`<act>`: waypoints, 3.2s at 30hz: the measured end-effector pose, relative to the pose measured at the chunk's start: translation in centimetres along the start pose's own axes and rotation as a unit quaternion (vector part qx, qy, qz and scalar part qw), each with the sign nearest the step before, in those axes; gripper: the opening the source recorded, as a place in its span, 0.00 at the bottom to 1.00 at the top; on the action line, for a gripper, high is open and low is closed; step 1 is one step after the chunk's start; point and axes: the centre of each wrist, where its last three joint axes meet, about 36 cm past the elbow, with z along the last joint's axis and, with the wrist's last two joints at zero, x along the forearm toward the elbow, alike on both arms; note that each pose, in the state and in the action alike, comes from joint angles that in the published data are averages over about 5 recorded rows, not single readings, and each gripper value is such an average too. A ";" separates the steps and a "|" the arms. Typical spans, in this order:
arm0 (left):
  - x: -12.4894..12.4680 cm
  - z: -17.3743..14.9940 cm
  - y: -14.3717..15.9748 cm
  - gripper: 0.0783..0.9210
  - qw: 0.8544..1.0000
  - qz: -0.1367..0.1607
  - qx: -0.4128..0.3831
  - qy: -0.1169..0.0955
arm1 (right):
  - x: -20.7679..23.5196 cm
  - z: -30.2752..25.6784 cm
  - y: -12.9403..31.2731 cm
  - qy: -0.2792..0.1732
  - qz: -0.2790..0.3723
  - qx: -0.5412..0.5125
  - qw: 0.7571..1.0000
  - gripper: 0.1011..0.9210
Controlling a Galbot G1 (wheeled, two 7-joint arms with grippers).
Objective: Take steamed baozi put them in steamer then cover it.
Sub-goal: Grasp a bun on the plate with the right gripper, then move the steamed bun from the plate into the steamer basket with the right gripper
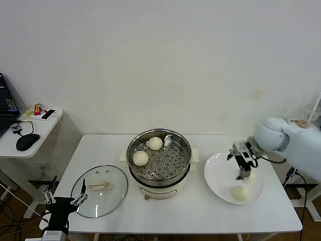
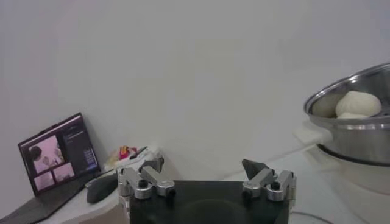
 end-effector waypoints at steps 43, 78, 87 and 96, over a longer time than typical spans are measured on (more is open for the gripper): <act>-0.2 0.6 0.2 0.88 1.000 -0.006 -0.003 0.008 | -9.7 2.8 1.5 0.037 -0.042 -0.047 0.997 0.72; -0.2 -0.1 0.6 0.88 1.000 -0.009 -0.001 -0.003 | 5.7 -1.7 -8.2 -0.017 0.088 -0.031 0.996 0.60; -0.1 0.0 0.8 0.88 1.000 -0.014 -0.003 0.000 | 10.0 -9.8 -11.6 -0.053 0.118 0.044 0.991 0.61; 0.1 0.1 1.4 0.88 1.000 -0.019 -0.008 0.003 | 8.4 -18.5 -12.5 -0.087 0.099 0.140 0.981 0.61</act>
